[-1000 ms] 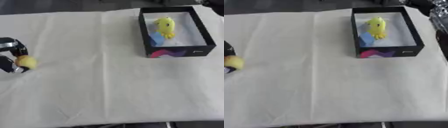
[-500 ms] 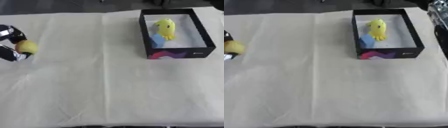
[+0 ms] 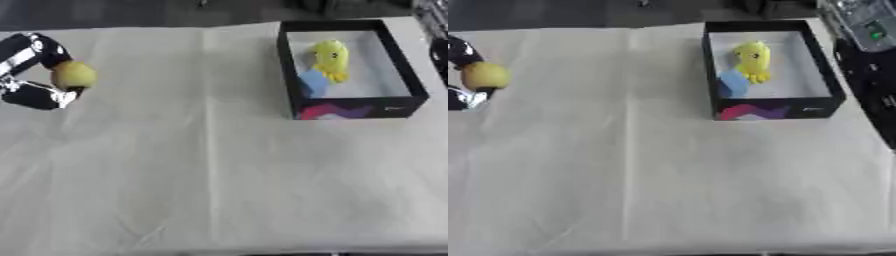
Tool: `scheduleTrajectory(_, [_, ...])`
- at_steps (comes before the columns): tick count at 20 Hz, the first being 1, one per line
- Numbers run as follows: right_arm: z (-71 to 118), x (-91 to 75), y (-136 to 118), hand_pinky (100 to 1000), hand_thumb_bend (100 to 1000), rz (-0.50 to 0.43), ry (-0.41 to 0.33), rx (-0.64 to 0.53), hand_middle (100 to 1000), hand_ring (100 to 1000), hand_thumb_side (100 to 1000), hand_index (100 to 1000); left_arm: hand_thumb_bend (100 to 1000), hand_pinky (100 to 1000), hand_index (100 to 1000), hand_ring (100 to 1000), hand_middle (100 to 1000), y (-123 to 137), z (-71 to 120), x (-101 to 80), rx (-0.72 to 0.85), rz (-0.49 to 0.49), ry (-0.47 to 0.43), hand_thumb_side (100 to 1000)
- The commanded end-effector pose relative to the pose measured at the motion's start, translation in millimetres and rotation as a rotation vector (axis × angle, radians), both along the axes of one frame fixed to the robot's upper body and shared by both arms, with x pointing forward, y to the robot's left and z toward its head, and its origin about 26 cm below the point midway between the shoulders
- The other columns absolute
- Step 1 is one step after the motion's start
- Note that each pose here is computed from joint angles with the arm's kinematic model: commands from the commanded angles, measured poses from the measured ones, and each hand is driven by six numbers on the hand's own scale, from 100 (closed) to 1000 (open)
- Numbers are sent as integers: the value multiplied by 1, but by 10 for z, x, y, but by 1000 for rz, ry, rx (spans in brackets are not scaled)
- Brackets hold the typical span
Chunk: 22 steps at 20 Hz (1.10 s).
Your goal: Pick up the objects with one hand, pass them to the other hand, and then place them into the box on the other side of the table.
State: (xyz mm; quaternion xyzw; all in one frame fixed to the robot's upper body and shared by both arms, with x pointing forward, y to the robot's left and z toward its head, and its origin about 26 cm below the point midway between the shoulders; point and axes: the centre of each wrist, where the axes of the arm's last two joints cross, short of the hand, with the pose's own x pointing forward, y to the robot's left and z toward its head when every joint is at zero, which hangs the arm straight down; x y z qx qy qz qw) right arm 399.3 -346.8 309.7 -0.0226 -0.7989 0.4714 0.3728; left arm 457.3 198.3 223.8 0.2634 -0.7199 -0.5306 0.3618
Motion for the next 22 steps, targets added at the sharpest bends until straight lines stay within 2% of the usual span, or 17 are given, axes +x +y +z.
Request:
scheduleTrajectory(1, [112, 17, 247, 970, 100, 85, -27, -82, 876, 1000, 420, 1000, 211, 725, 567, 602, 540, -59, 97, -38, -36, -13, -120, 100])
scheduleTrajectory(6, [54, 142, 658, 967, 100, 201, -33, -163, 881, 1000, 395, 1000, 175, 720, 565, 597, 539, -195, -45, -81, -72, -48, -203, 100])
scheduleTrajectory(10, [-12, 239, 887, 963, 100, 243, -60, -205, 879, 1000, 361, 1000, 138, 716, 564, 582, 533, -280, -124, -126, -111, -85, -239, 100])
scheduleTrajectory(12, [-28, 280, 990, 961, 100, 263, -74, -217, 876, 1000, 323, 1000, 100, 718, 561, 573, 529, -314, -168, -143, -147, -97, -243, 100])
scheduleTrajectory(16, [-49, 344, 1163, 955, 100, 297, -118, -235, 871, 1000, 221, 1000, 100, 718, 557, 568, 526, -399, -229, -182, -216, -135, -247, 100])
scheduleTrajectory(22, [-149, 432, 1353, 948, 100, 343, -154, -276, 864, 1000, 169, 1000, 100, 720, 553, 561, 520, -501, -278, -229, -293, -180, -239, 100])
